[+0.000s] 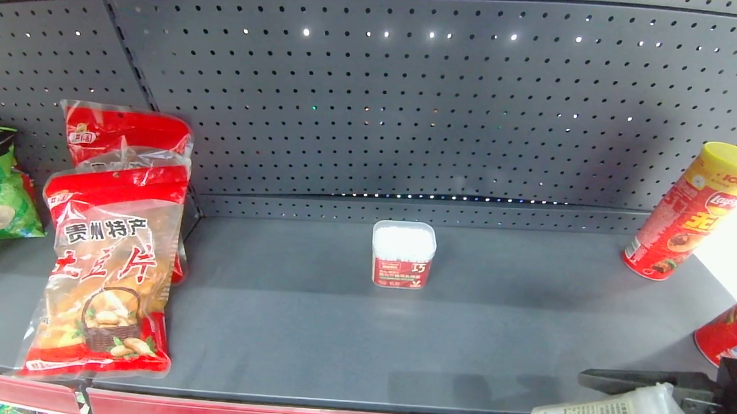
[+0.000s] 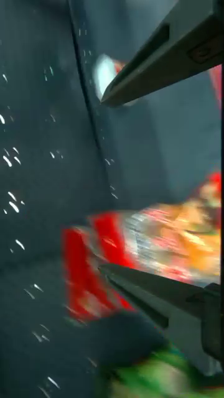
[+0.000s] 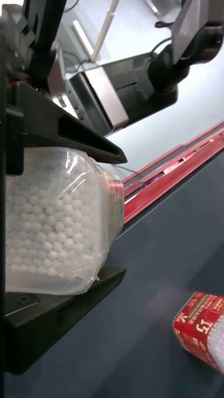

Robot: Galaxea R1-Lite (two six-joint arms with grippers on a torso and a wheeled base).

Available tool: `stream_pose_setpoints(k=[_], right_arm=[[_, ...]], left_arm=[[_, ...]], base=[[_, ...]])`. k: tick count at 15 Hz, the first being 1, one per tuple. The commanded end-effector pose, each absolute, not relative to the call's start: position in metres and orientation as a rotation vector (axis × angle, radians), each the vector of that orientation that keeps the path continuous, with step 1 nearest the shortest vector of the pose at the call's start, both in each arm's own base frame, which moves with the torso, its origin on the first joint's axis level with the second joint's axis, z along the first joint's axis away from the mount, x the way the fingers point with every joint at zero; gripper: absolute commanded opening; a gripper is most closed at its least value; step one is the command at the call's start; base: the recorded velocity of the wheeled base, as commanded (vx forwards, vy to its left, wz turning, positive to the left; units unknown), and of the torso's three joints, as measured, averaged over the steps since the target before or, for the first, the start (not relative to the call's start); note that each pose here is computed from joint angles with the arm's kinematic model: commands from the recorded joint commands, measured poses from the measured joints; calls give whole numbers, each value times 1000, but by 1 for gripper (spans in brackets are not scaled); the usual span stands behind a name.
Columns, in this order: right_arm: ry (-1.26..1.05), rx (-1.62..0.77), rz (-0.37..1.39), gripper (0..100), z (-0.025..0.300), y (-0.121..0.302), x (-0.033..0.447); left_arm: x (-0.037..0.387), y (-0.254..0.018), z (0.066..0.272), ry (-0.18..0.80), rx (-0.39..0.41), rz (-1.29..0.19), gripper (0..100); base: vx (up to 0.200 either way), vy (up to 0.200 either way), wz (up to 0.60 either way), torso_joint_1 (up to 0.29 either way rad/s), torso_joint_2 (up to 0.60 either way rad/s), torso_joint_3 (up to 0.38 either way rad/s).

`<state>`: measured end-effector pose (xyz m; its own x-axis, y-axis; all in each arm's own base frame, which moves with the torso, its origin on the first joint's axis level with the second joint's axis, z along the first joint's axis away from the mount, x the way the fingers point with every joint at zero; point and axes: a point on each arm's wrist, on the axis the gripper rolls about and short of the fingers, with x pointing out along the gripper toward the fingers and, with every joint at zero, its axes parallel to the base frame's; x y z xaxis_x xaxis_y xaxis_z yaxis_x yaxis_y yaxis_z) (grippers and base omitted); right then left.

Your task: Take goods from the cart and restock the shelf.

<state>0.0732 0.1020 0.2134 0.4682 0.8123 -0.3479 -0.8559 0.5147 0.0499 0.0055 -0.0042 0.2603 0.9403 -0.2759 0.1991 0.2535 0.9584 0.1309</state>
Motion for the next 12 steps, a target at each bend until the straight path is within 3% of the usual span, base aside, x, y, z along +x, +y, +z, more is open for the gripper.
stream_pose_setpoints(k=[1,2,3,5,7,8,10,12], right_arm=[[346,-121,1019,0,215,99,72],[348,-116,1016,0,214,99,72],[345,-111,1015,0,215,98,72],[352,-84,1004,0,216,98,72],[363,-63,1001,0,217,97,74],[367,-57,996,0,217,97,77],[351,-41,995,0,218,96,80],[348,-33,981,0,217,96,83]], left_arm=[[109,-39,308,-104,103,-541,100],[120,-44,301,-30,-9,-586,100],[133,-49,288,26,-43,-613,100],[160,-59,264,69,-22,-694,100],[167,-63,217,240,-36,-741,100],[166,-60,203,302,-55,-731,100],[171,-40,189,357,-114,-740,100],[204,-24,161,293,-51,-738,100]], base=[[0,0,0,0,0,0],[0,0,0,0,0,0],[0,0,0,0,0,0],[0,0,0,0,0,0],[0,0,0,0,0,0],[0,0,0,0,0,0],[0,0,0,0,0,0],[0,0,0,0,0,0]])
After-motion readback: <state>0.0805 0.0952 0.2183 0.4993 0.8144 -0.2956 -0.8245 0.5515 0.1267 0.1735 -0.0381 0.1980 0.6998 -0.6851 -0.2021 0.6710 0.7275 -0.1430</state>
